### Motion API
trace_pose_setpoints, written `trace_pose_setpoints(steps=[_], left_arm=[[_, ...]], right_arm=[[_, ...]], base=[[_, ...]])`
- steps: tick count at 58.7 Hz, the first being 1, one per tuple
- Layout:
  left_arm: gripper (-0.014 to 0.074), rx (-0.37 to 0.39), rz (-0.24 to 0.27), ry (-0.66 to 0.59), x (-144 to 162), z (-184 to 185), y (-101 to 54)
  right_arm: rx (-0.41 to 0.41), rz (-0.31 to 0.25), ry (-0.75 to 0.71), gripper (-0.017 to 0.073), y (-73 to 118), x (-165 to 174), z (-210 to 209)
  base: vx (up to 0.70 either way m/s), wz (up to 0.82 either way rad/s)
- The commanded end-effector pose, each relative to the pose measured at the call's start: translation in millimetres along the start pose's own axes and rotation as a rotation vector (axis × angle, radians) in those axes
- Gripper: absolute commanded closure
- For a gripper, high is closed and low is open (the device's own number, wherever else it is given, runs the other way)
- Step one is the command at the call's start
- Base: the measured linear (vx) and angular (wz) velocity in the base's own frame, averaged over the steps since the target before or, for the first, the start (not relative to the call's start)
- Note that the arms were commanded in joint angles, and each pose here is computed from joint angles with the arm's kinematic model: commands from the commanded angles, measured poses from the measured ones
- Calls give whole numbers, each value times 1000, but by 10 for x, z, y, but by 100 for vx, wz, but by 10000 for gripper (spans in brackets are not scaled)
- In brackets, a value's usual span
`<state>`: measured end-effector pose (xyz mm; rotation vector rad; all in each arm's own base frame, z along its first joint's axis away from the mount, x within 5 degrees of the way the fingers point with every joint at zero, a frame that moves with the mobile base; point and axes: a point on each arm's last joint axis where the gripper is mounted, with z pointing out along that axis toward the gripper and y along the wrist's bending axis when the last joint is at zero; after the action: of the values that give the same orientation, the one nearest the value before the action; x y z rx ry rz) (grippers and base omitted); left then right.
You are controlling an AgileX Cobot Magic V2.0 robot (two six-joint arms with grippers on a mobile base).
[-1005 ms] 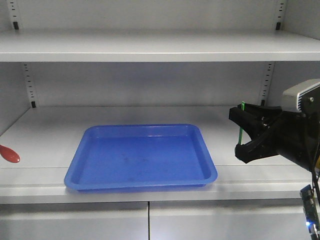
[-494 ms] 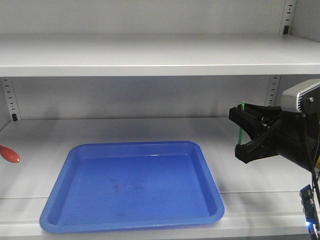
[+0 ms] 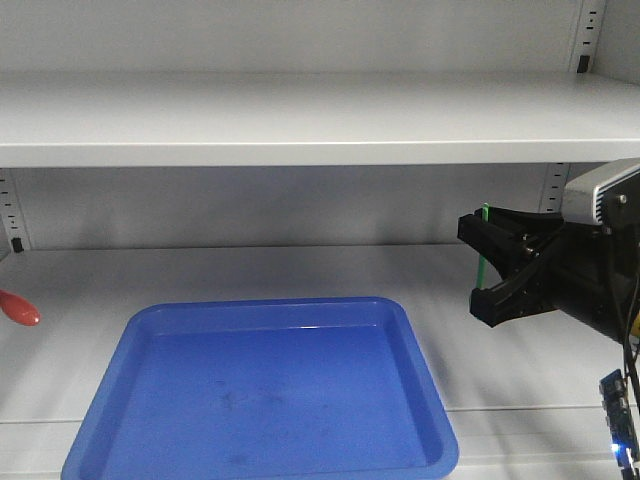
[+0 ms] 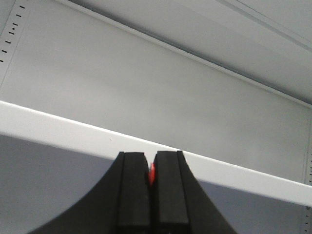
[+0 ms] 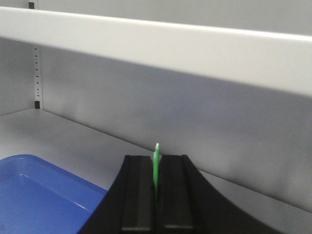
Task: Sort red and green spoons into left cabinet
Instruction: 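Approach the open cabinet shelf with the blue tray, then lower both spoons into the blue tray and open both grippers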
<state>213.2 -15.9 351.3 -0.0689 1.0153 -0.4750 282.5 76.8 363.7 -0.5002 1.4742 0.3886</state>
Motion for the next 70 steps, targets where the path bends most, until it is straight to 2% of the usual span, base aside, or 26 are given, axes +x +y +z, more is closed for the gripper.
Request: trace_pose_setpoints(steps=[1,33,40,47,52,61,63,66,70], left_arm=[[584,40,-10,-102,-162,27,-66],[584,38,-10,-99,-159,27,-64],[584,56,-16,-127,-185,24,-80],[584,86,-59,-102,-166,26,-105],[584,109,-77,-17,-81,48,-121],[584,250,-128,213,140,179,-223],[584,284,-153,256,184,232,-254],[584,322,-217,319,272,338,-289],[584,339,-289,367,359,505,-329]], right_arm=[[-18,-2,-96,568,30,-233,-64],[-18,-2,-96,568,30,-233,-64],[-28,0,-91,568,28,-201,-36],[-59,-10,-63,568,25,-96,42],[-105,2,-59,568,36,-4,120],[-206,43,-75,565,68,163,259],[-228,55,-76,565,91,200,293],[-249,72,-65,565,153,252,354],[-292,76,-47,564,295,288,456]], base=[[1,-1],[0,0],[0,0],[0,0],[0,0],[0,0],[0,0],[0,0],[0,0]])
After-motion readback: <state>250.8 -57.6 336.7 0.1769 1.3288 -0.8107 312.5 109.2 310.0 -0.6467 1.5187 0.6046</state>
